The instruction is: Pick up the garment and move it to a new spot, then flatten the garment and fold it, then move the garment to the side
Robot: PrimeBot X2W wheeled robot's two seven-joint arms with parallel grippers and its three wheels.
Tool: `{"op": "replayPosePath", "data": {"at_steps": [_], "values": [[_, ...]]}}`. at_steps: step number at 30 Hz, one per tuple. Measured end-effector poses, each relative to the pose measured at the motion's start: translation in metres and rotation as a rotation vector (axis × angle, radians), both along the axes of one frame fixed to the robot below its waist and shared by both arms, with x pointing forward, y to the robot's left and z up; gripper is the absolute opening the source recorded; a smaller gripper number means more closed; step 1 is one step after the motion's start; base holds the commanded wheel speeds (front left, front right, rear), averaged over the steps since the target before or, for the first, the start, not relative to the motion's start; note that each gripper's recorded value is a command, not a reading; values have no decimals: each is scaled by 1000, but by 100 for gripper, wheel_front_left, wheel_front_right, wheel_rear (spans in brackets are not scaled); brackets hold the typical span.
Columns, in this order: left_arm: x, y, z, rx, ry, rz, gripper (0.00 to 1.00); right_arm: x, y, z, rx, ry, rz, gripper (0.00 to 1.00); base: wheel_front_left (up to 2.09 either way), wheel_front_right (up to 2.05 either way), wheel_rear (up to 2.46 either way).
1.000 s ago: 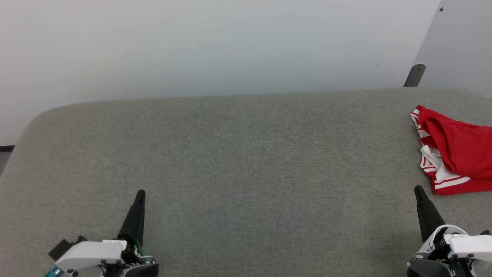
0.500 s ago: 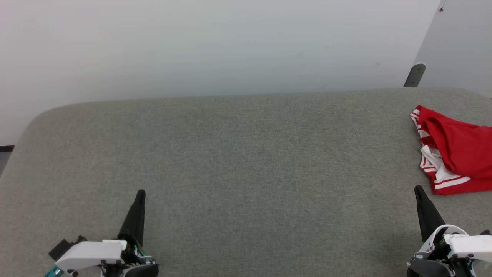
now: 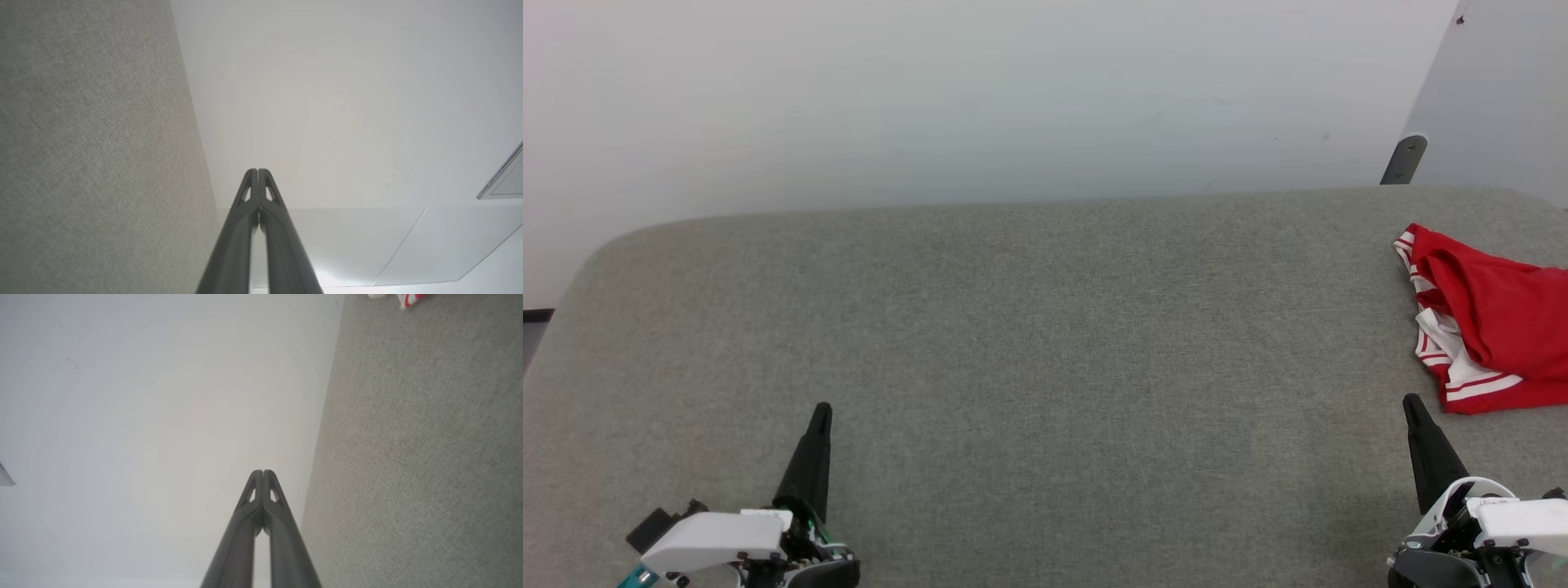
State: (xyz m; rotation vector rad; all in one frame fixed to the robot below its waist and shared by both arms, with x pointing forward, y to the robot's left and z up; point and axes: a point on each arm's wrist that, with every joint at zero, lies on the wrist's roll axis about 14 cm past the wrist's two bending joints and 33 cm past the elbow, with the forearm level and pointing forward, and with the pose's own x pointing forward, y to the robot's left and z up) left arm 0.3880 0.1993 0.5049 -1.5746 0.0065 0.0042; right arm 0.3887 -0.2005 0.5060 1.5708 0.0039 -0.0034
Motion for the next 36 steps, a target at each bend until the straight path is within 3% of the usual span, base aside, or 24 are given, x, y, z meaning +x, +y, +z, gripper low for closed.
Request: {"op": "replayPosePath", "data": {"at_steps": [36], "values": [[0, 0, 0, 0, 0, 0, 0, 0, 0, 0, 0, 0, 0, 0, 0, 0, 0]]}}
